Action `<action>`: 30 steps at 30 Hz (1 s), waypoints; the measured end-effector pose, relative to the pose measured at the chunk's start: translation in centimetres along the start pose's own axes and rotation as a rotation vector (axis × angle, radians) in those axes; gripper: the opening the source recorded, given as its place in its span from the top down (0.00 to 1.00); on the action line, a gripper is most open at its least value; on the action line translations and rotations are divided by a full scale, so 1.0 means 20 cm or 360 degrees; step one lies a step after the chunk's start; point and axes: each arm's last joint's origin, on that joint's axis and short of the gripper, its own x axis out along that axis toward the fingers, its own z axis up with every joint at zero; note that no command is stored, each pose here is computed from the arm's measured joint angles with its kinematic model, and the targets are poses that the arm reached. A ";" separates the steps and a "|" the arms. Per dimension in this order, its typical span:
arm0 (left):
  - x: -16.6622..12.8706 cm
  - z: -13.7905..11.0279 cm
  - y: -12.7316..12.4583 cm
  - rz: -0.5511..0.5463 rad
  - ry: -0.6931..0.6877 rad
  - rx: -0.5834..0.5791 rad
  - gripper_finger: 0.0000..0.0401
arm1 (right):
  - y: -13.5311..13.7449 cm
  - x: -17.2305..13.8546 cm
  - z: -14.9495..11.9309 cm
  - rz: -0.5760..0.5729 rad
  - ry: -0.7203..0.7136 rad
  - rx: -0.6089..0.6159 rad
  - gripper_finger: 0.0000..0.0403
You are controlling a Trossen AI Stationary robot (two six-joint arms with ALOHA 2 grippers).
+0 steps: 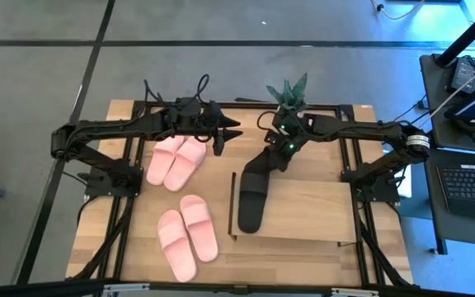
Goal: Pick and place slides into the shelf
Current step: Put the left black slipper onto the shelf
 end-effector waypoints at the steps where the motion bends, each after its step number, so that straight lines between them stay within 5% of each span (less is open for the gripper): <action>1: 0.00 0.00 0.00 0.0000 0.0000 0.0000 0.59 | 0.00 0.00 0.00 -0.0001 0.0000 -0.0022 0.80; 9: 0.00 0.00 0.00 0.0000 0.0000 0.0000 0.59 | 0.00 0.00 0.00 -0.0011 0.0009 -0.0022 0.79; 20: 0.00 0.00 0.00 0.0001 0.0001 0.0000 0.59 | -0.01 0.00 -0.01 -0.0029 0.0027 -0.0037 0.60; 30: 0.00 -0.01 0.00 0.0006 0.0025 -0.0002 0.59 | -0.03 0.00 -0.05 -0.0117 0.0108 0.0006 0.59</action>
